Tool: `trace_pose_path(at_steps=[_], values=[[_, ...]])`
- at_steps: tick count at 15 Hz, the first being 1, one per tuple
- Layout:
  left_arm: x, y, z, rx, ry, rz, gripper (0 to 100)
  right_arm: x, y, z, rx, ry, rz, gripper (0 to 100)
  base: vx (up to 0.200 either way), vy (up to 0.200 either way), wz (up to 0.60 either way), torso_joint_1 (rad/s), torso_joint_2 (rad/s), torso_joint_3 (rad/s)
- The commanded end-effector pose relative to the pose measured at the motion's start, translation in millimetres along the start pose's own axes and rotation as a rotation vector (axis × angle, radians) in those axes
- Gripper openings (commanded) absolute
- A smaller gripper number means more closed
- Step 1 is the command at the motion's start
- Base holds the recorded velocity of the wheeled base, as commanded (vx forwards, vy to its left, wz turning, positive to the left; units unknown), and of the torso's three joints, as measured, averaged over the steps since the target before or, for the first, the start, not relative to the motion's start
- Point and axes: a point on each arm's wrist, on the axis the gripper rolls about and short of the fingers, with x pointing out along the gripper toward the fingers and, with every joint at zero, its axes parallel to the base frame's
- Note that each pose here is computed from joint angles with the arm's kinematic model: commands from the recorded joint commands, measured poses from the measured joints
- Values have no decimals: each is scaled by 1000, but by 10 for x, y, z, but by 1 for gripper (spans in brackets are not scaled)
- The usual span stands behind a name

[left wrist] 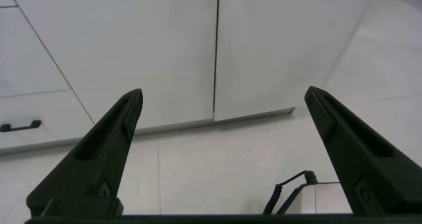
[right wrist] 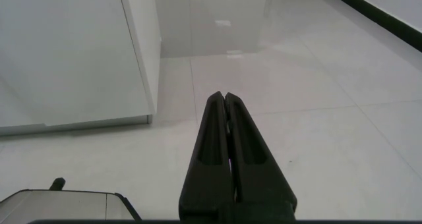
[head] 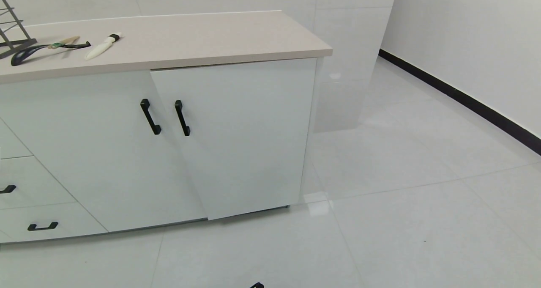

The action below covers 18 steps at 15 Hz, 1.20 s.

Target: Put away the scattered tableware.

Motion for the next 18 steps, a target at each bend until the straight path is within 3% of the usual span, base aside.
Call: trace_pose_path(at_steps=[1, 18], values=[[1, 0, 0, 0, 2, -1, 100, 2, 0, 2, 0, 2, 0, 0, 0, 200, 0, 12, 7, 2], [1, 0, 0, 0, 2, 0, 100, 2, 0, 2, 0, 2, 1, 0, 0, 200, 0, 2, 3, 2]])
